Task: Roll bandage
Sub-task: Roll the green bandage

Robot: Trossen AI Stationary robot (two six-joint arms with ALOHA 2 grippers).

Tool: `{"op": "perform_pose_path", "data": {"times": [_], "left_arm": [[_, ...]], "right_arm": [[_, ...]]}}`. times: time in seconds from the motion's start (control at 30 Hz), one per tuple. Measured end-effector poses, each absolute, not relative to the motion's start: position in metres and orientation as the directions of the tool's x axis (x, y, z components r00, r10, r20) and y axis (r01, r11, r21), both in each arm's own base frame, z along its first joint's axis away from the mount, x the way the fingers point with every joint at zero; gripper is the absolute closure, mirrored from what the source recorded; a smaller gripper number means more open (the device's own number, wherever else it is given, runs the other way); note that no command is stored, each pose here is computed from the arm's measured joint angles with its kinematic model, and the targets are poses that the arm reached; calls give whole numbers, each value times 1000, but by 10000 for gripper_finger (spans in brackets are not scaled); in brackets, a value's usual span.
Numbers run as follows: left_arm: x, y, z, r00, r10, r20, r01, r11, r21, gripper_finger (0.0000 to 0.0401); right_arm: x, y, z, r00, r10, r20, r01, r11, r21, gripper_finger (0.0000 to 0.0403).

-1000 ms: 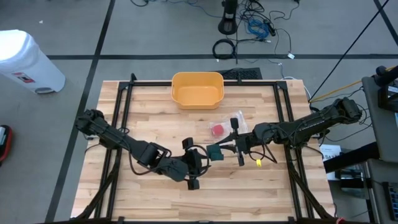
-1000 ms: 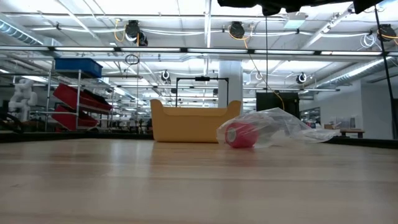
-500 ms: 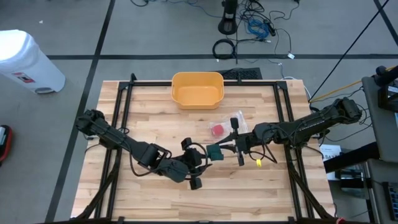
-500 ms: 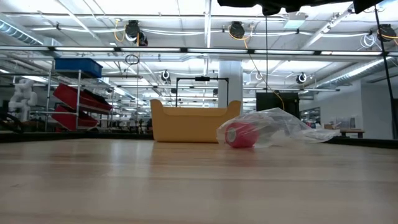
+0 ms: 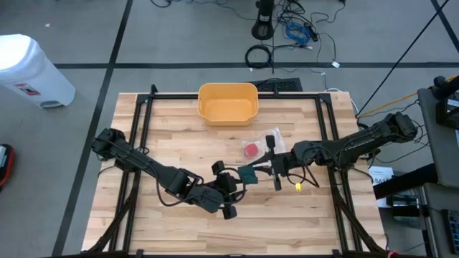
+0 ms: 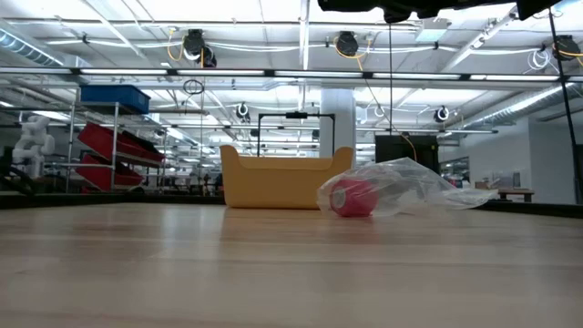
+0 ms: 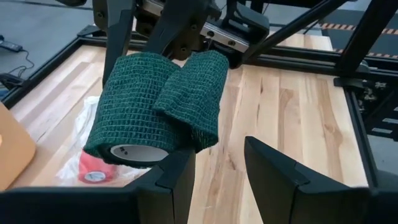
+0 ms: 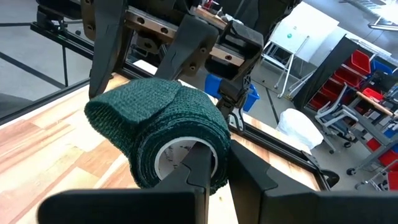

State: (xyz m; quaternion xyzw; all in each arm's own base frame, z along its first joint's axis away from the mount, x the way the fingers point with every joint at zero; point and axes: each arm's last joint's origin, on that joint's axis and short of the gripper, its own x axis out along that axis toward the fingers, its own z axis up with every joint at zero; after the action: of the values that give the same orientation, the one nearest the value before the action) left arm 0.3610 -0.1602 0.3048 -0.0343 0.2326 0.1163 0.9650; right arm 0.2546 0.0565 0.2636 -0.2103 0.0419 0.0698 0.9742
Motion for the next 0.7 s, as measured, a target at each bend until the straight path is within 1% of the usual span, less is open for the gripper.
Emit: {"op": "perform_pose_path", "data": {"times": [0.33, 0.7], "left_arm": [[364, -162, 309, 888, 201, -415, -213, 977, 17, 256], [365, -157, 312, 884, 270, -381, -277, 960, 36, 256]], "right_arm": [[255, 57, 264, 987, 120, -111, -155, 902, -404, 369], [255, 56, 264, 988, 113, -109, -148, 903, -404, 369]]}}
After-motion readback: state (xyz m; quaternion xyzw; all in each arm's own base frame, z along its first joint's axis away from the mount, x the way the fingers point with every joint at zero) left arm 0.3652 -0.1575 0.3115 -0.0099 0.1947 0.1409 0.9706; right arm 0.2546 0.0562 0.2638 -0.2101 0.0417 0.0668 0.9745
